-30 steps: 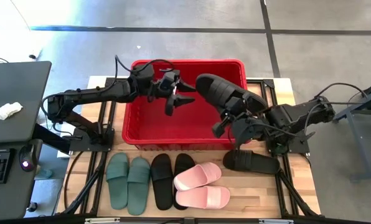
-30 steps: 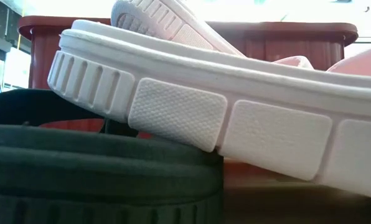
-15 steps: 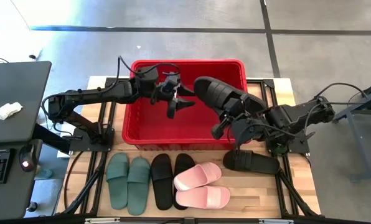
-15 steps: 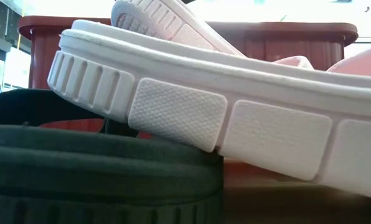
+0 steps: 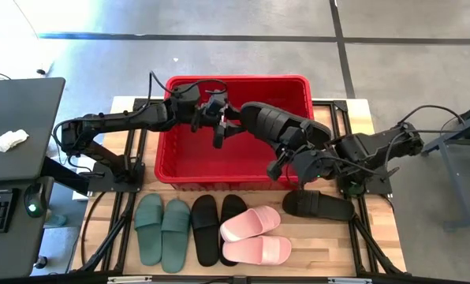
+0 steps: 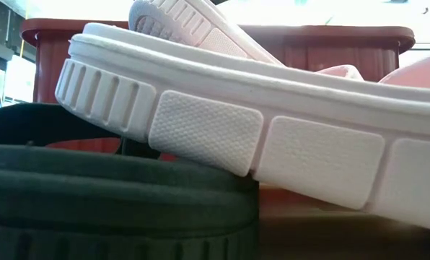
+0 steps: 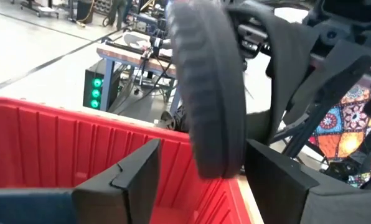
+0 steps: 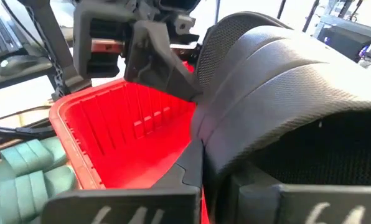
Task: Pick and place slides into bin
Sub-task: Put the black slipper into the red bin
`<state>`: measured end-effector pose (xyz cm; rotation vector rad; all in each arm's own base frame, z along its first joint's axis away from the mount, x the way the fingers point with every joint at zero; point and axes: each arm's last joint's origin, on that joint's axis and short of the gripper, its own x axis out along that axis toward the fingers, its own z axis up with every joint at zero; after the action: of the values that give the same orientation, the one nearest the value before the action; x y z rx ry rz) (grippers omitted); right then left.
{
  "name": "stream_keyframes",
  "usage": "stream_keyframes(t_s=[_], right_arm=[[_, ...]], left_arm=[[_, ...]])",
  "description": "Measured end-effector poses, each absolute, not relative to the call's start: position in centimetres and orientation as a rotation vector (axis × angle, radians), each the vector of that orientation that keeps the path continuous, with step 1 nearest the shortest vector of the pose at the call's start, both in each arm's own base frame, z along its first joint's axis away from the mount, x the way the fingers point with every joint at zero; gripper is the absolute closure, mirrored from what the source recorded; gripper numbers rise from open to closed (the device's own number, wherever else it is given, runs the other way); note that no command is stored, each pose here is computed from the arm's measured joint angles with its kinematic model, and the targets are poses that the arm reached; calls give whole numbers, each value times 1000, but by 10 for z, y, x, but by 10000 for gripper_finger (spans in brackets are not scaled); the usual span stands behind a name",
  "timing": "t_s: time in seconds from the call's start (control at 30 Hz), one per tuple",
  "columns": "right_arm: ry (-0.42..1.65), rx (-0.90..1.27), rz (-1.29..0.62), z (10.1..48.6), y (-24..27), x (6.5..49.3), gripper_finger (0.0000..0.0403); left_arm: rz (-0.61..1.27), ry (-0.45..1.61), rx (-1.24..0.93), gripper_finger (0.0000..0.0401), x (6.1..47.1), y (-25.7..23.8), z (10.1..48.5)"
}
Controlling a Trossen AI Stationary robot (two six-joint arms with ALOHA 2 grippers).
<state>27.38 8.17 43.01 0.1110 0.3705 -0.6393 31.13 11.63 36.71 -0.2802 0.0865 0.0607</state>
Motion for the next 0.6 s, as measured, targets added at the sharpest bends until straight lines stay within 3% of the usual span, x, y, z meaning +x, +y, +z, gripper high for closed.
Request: stream_keyframes(t_s=[0.23,0.53,0.6], right_arm=[[383,92,-640,426,83,280,403],[384,83,-657,425,83,280,403],[394,82,-653,424,83,280,403]], left_arm=[[97,81,-308,213,311,117,367],[132,82,-297,360,311,118,367],[131,82,-291,367,310,118,368]])
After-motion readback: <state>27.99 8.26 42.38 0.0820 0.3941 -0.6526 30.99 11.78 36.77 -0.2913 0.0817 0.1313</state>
